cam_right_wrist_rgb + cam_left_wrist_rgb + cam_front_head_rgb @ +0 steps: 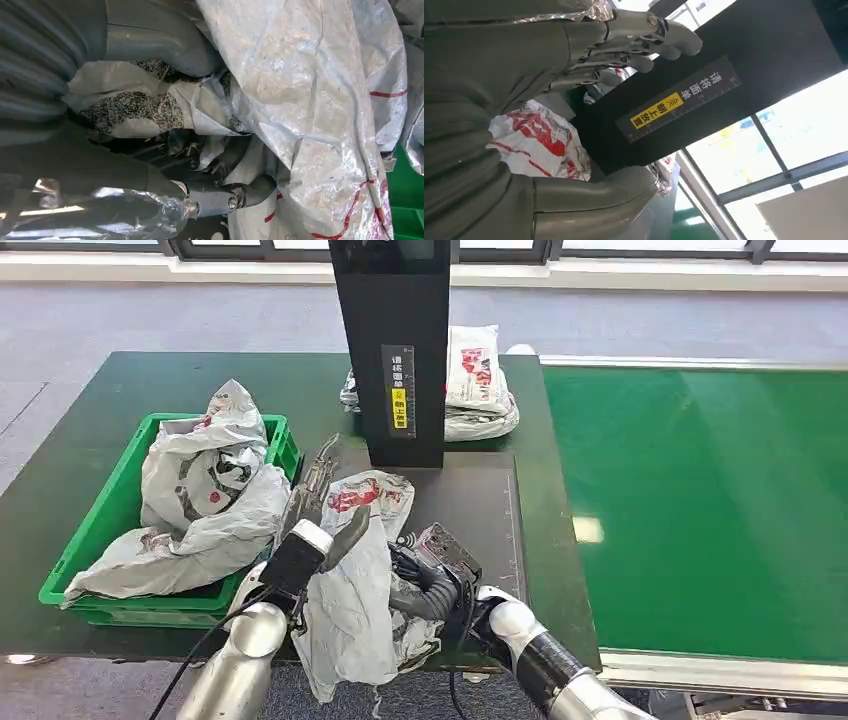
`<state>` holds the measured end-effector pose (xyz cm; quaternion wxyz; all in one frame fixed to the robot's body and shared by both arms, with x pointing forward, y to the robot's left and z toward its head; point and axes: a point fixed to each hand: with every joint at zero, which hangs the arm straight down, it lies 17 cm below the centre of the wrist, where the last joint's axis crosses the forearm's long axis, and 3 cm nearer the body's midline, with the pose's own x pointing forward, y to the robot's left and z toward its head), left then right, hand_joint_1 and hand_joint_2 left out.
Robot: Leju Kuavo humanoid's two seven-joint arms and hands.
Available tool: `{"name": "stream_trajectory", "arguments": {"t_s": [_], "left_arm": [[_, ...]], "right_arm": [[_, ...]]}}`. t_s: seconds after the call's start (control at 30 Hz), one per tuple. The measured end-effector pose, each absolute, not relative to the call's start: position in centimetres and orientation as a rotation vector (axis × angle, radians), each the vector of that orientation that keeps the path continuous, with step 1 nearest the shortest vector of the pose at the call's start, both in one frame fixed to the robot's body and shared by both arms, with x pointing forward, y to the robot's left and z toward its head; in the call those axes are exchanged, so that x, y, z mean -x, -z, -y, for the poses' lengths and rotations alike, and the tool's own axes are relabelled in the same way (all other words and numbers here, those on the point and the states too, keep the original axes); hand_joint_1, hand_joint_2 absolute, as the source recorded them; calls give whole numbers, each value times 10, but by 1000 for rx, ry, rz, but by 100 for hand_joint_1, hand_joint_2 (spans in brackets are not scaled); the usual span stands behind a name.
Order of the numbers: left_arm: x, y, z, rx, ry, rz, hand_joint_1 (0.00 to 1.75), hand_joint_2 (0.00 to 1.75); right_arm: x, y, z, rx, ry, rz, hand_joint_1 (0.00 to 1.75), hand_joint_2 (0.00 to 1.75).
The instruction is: Moved the parcel from conveyor to table for the left to box.
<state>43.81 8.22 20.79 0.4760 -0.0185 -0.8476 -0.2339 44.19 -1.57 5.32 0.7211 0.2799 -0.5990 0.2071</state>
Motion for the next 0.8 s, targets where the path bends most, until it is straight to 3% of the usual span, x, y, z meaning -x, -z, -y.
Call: {"name": "stream_trajectory", "arguments": {"t_s": [0.17, 0.27, 0.4, 0.6, 0.63, 0.8], "left_arm": [[-440, -210, -81, 47, 577, 2073, 0, 175], [-441, -208, -83, 42, 575, 2068, 0, 175], [-439, -203, -90, 22, 576, 2062, 0, 175], [-441, -201, -95, -16, 581, 2060, 0, 175], [-441, -198, -97, -33, 584, 2056, 0, 175], [-439, -187, -99, -55, 597, 2038, 0, 175]], "right_arm": [[-462, -45, 47, -491, -455, 1319, 0, 175], [-496, -54, 104, -356, -397, 1387, 0, 175], [-529, -81, 189, -204, -328, 1484, 0, 175], [-547, -152, 255, -79, -286, 1677, 0, 175], [-548, -175, 267, -58, -262, 1737, 0, 0], [-550, -255, 328, 63, -185, 1918, 0, 0]]}}
